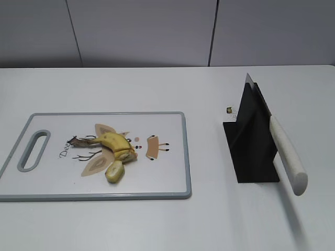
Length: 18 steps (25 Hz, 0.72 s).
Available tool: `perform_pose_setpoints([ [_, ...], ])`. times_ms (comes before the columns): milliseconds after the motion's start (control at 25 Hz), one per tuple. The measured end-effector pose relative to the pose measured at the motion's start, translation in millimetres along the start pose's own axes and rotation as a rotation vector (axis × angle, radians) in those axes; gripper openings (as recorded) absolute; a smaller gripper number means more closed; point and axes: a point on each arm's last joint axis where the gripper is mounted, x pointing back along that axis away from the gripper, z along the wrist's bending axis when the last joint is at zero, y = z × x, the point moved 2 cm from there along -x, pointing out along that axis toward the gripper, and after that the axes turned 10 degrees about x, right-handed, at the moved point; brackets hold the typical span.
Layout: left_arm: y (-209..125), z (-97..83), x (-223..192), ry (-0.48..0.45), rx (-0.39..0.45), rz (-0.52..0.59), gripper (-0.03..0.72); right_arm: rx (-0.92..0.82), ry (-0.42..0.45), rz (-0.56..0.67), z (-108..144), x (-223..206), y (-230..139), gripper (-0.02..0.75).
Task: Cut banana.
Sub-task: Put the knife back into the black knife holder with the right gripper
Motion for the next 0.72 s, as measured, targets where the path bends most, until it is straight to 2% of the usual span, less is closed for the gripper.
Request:
perform_pose_setpoints([
  [320,0,0.0,0,0.000,0.000,0.000,0.583,0.074,-0.016,-0.132,6,22,-44,0.533],
  [720,0,0.0,0,0.000,0.001,0.000,0.583,0.107,-0.049,-0.353,11,50,-73,0.533],
])
